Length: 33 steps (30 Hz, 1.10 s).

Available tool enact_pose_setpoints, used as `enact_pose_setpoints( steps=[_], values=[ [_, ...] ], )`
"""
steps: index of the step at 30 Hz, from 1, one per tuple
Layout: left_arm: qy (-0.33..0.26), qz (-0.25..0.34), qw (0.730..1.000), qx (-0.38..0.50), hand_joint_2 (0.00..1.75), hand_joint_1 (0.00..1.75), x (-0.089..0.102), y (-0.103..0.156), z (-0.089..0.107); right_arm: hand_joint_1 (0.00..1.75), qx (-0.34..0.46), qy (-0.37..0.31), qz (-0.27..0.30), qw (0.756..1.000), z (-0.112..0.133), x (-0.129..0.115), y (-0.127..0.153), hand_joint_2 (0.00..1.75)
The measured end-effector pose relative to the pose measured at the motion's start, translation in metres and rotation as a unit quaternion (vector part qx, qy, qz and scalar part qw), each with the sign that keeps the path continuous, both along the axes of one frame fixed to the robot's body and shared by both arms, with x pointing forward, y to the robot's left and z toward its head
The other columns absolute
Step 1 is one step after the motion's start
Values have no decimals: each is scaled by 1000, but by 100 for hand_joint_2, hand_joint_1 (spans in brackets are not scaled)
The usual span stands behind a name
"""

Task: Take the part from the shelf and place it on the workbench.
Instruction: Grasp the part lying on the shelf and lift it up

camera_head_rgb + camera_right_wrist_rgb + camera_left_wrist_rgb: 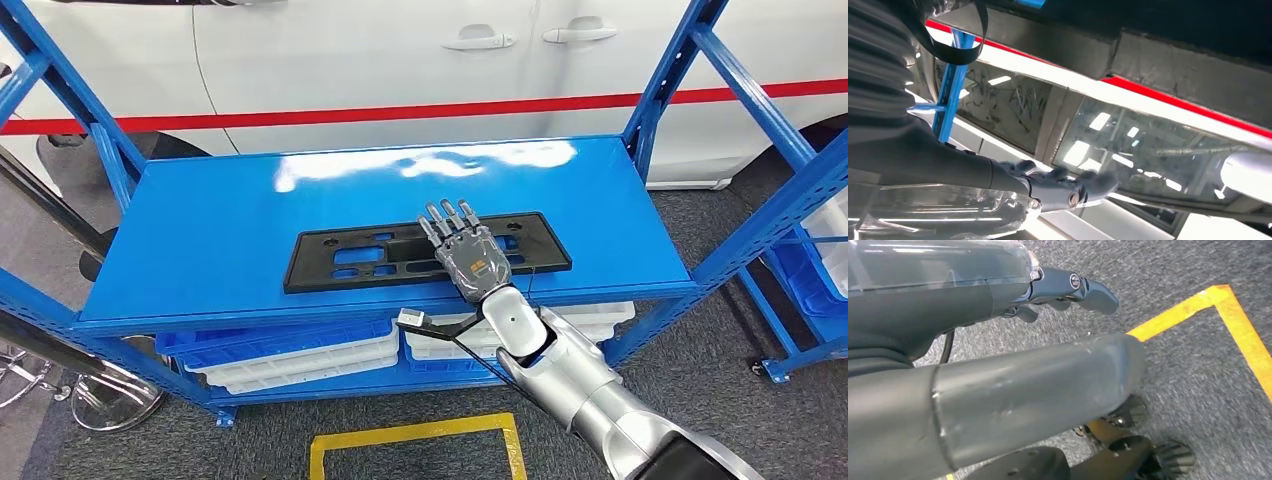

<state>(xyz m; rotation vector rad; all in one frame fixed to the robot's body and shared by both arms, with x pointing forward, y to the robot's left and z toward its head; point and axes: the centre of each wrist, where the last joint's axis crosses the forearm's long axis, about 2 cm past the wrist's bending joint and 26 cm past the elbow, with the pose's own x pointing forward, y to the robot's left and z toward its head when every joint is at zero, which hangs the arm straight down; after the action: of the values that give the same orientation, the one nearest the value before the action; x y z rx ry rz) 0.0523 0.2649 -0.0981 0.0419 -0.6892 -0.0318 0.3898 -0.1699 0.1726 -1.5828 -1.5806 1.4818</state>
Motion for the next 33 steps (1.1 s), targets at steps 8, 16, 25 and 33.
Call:
enact_pose_setpoints(
  steps=[8, 16, 25, 33],
  values=[
    [-1, 0, 1000, 8, 0, 0, 0, 4, 0, 0, -2, 5, -1, 1000, -2, -1, 0, 175],
    [-3, 2, 1000, 15, 0, 0, 2, 6, 0, 0, -8, 10, 3, 1000, -2, -1, 0, 175],
    [-5, 2, 1000, 16, 0, 0, 3, 7, 0, 43, -11, 14, 3, 1000, -3, -1, -1, 175],
    [-12, 4, 1000, 19, 0, 0, 5, 9, 0, 175, -12, 17, 12, 1000, -3, -2, 2, 175]
  ],
)
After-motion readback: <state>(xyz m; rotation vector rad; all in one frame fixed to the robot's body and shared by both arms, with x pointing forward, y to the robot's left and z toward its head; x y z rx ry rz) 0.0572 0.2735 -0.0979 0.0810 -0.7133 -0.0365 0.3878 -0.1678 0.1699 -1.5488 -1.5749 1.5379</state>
